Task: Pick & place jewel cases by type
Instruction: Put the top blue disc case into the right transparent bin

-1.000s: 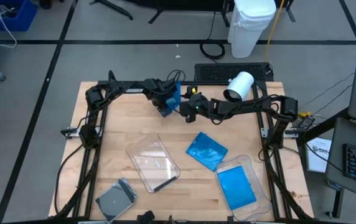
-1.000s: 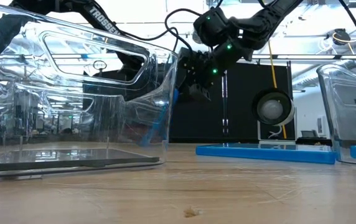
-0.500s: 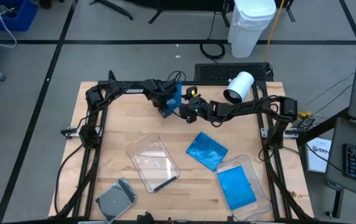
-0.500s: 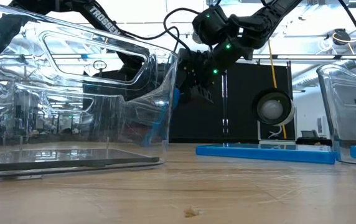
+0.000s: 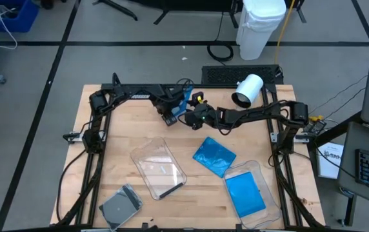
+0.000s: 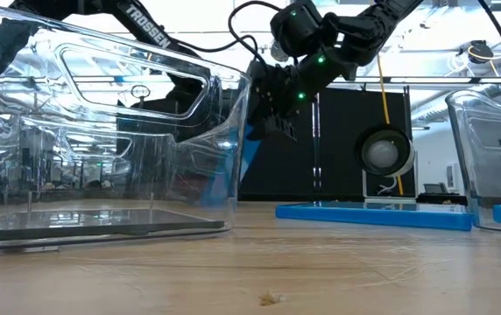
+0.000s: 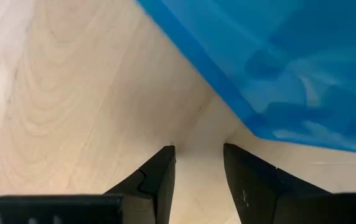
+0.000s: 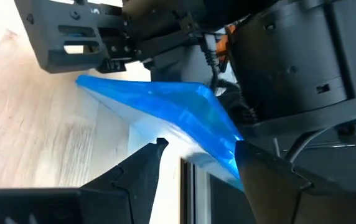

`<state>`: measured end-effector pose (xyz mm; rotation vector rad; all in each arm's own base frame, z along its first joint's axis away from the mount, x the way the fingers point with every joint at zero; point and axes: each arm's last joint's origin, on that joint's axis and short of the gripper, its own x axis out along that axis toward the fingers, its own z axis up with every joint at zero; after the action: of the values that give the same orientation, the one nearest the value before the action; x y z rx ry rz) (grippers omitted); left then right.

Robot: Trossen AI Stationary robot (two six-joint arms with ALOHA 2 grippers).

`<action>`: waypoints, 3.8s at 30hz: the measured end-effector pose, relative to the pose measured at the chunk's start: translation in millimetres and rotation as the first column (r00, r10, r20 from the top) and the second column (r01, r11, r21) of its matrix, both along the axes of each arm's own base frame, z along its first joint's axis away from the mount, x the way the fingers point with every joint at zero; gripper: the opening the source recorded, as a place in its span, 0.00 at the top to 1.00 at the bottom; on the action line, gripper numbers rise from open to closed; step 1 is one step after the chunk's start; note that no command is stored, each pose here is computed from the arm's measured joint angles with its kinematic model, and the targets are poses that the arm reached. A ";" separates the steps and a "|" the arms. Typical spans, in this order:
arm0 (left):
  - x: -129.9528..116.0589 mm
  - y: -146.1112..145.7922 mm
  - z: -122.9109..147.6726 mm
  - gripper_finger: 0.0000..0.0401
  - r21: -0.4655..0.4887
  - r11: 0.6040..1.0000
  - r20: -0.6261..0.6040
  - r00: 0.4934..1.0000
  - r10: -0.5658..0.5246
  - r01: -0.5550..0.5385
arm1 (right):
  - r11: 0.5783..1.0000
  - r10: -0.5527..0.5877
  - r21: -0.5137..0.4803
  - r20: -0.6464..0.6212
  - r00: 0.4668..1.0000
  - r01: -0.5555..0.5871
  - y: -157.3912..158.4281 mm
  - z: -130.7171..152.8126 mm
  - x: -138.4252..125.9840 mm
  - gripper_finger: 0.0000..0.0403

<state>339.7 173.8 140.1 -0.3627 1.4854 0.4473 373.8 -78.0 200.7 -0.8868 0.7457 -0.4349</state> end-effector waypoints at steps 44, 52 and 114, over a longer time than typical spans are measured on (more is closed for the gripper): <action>3.9 -9.9 -0.5 0.64 -0.004 1.000 -0.006 1.000 -0.028 0.028 | 0.971 -0.032 0.235 0.005 0.999 0.030 -1.8 -10.9 -6.5 0.57; 3.7 -10.0 -0.6 0.64 -0.020 0.999 0.000 1.000 -0.027 0.027 | 0.941 -0.041 0.335 0.003 0.999 0.037 -22.5 -23.4 -8.3 0.65; -191.4 -165.9 71.3 0.64 0.347 0.937 0.914 0.205 -0.349 0.047 | 0.660 0.011 0.513 0.723 0.690 -0.549 66.6 55.7 -243.5 0.94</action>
<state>148.3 7.9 211.4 -0.1546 0.1524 0.0895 130.3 -11.4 256.4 -0.0542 0.0205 -0.1024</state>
